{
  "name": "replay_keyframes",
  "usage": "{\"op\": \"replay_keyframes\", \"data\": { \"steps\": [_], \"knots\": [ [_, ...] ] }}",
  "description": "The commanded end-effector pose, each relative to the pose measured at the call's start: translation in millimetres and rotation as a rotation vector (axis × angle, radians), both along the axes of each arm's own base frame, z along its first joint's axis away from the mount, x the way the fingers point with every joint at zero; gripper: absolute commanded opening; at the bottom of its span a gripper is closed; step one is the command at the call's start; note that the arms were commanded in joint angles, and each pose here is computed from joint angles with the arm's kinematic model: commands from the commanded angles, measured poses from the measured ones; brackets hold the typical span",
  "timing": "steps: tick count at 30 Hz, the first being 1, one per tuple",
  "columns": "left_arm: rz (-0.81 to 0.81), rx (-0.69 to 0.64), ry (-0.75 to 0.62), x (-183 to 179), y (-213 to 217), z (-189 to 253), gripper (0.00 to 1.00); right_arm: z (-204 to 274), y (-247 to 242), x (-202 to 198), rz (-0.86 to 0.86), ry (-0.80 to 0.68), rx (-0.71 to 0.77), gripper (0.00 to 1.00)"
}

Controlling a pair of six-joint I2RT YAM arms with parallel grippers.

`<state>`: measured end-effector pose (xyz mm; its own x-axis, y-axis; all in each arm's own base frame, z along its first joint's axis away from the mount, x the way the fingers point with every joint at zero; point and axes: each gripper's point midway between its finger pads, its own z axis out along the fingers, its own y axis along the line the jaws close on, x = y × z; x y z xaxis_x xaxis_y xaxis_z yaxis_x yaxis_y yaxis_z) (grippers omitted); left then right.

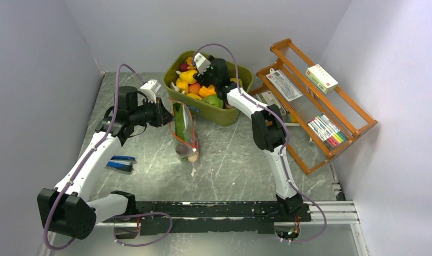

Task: Place the food in the zip-top bag and seal the zipper
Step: Pick up the fake fruit from the bin.

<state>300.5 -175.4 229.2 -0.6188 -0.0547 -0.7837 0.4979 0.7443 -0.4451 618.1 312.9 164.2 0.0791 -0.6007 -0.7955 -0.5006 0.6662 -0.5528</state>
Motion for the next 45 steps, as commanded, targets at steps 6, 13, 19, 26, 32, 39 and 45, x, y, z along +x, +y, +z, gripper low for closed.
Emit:
{"op": "replay_keyframes", "data": {
  "steps": [6,13,19,26,32,39,45],
  "knots": [
    [-0.025,-0.026,-0.040,0,-7,16,0.07,3,0,17,0.015,-0.063,-0.093,0.71],
    [-0.028,-0.029,-0.058,4,-9,21,0.07,-12,5,28,0.023,-0.061,-0.145,0.69],
    [-0.021,-0.025,-0.057,4,-8,17,0.07,-23,6,29,0.034,-0.053,-0.162,0.69],
    [-0.009,-0.005,-0.051,4,-5,13,0.07,-27,3,36,0.013,-0.078,-0.175,0.64],
    [-0.009,-0.007,-0.044,2,-4,11,0.07,-27,0,35,0.005,-0.092,-0.184,0.36],
    [-0.001,-0.001,-0.054,2,-3,11,0.07,-3,5,26,0.006,-0.126,-0.172,0.36],
    [0.000,-0.003,-0.067,3,-3,15,0.07,26,6,11,0.006,-0.159,-0.149,0.36]
  ]
}}
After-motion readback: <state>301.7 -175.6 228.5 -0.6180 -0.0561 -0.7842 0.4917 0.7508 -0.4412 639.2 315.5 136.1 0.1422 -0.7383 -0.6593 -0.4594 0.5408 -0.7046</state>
